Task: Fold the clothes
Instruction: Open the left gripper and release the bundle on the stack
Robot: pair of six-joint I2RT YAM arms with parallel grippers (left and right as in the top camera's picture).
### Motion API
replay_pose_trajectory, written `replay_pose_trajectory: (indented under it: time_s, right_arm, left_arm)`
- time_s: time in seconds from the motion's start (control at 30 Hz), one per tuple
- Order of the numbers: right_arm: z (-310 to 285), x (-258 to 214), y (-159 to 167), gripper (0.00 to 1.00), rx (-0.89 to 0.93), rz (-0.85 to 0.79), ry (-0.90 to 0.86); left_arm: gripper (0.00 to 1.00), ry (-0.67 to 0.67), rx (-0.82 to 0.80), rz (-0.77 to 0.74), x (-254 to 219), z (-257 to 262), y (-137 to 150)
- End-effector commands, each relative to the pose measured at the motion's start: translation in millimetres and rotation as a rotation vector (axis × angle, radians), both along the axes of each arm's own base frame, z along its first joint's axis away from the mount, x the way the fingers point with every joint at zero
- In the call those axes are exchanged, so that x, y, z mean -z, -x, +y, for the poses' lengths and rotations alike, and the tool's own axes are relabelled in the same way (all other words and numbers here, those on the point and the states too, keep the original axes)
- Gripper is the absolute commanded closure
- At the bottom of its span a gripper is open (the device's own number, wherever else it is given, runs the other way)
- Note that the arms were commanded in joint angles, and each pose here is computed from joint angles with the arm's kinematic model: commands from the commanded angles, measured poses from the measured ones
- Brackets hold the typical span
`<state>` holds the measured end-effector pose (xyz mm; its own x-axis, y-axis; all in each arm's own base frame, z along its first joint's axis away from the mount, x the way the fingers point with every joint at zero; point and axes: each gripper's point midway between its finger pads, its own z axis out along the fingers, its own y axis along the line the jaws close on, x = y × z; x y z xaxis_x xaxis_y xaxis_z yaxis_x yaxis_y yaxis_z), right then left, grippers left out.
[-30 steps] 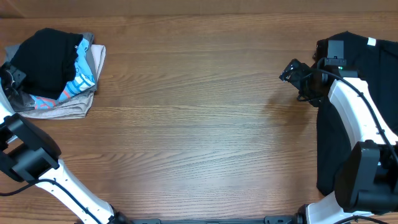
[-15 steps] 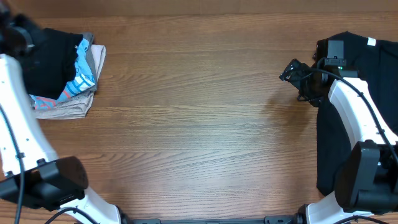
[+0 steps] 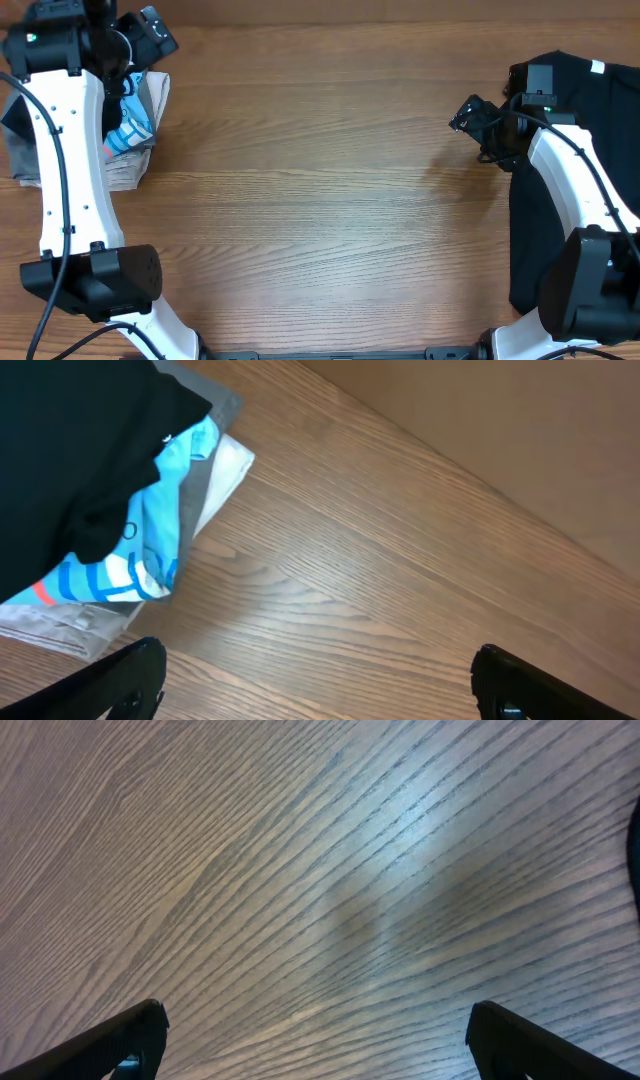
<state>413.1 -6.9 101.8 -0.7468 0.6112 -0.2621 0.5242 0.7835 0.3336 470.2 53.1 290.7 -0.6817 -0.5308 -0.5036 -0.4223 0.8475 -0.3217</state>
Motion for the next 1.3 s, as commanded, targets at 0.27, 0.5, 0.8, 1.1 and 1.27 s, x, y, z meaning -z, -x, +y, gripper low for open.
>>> replay_pose_trajectory:
  time_s: [0.27,0.5,0.8,1.1,1.27]
  right_arm:
    - [-2.3,-1.8,-1.4,0.00,0.000,-0.009,0.013]
    - [-2.3,-1.6,-1.3,0.00,0.000,-0.009,0.013]
    - [-2.3,-1.6,-1.3,0.00,0.000,-0.009,0.013]
    - [-2.3,-1.6,-1.3,0.00,0.000,-0.009,0.013]
    - [-0.5,-5.7,-1.1,0.00,-0.004,-0.019,0.013]
  left_arm:
    - [0.00,-0.014,0.012,0.006,2.2,0.9,-0.2]
    - [0.00,-0.014,0.012,0.005,2.0,1.0,-0.2]
    - [0.00,-0.014,0.012,0.006,2.2,1.2,-0.2]
    - [0.00,-0.014,0.012,0.006,2.2,1.2,-0.2]
    - [0.00,-0.014,0.012,0.006,2.2,1.2,-0.2]
